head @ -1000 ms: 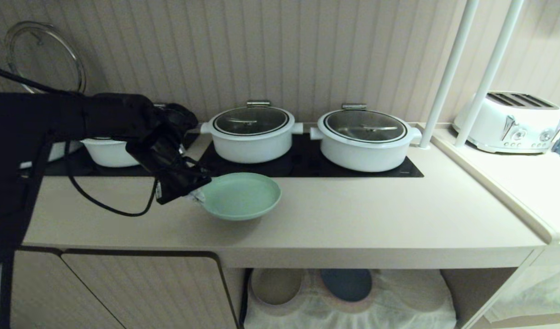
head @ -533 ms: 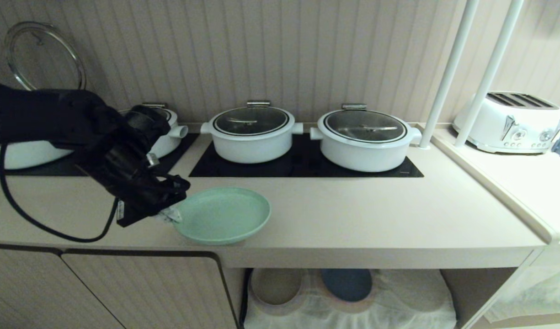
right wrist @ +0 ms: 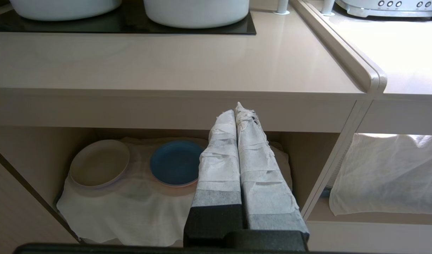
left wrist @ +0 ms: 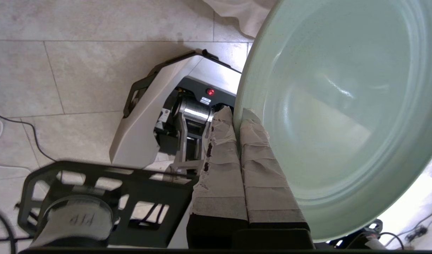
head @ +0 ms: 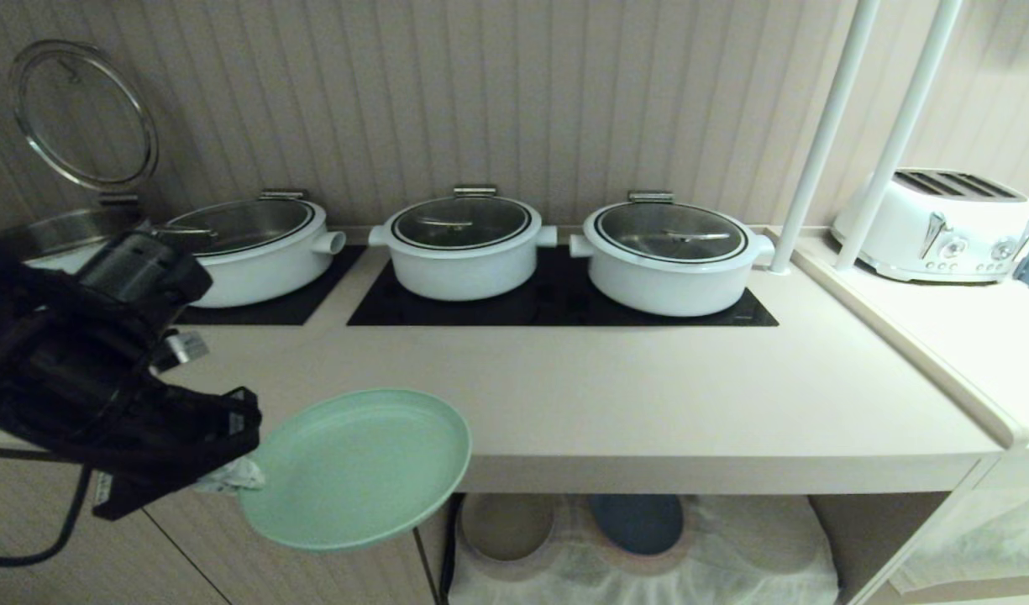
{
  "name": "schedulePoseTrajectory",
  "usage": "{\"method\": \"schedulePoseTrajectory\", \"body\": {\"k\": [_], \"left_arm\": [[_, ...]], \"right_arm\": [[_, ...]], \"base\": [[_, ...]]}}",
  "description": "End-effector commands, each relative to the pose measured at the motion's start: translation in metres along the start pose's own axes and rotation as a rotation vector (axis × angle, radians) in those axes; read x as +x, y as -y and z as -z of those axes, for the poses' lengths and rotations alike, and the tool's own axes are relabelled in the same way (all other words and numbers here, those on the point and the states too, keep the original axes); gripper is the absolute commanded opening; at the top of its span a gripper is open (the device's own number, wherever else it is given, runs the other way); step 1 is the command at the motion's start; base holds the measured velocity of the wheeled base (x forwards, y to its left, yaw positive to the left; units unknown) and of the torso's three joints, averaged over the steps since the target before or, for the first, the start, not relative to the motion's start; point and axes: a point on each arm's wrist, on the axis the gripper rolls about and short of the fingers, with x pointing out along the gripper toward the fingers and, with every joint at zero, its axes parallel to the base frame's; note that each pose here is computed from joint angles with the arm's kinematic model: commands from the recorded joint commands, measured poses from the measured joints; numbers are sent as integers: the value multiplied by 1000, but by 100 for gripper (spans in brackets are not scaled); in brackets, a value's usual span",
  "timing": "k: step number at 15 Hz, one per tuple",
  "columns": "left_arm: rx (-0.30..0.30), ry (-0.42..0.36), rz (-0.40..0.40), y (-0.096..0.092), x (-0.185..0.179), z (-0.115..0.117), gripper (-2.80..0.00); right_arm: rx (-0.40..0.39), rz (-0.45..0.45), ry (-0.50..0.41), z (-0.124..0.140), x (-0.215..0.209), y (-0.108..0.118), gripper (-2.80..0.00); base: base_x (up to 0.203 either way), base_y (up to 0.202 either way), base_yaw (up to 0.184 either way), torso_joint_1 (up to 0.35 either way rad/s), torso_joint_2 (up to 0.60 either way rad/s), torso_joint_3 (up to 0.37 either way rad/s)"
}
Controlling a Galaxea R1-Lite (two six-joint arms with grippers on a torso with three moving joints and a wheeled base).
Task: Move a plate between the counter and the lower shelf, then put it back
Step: Put the plate in the cupboard
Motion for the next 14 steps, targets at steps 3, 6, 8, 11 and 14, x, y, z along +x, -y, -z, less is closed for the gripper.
{"method": "schedulePoseTrajectory", "body": {"k": [3, 6, 8, 11, 14], "left_arm": [[-18, 69, 39, -34, -30, 44, -280], [-11, 94, 60, -54, -38, 74, -280], [-5, 108, 74, -66, -41, 91, -280], [40, 92, 91, -78, -43, 115, -280], [83, 82, 110, -88, -42, 132, -280]], "right_arm": [[1, 0, 0, 0, 0, 0, -280], [0, 0, -1, 0, 0, 0, -280], [1, 0, 0, 0, 0, 0, -280], [0, 0, 0, 0, 0, 0, -280], [-1, 0, 0, 0, 0, 0, -280]], "base": [[0, 0, 0, 0, 0, 0], [0, 0, 0, 0, 0, 0], [0, 0, 0, 0, 0, 0], [0, 0, 0, 0, 0, 0], [0, 0, 0, 0, 0, 0]]}}
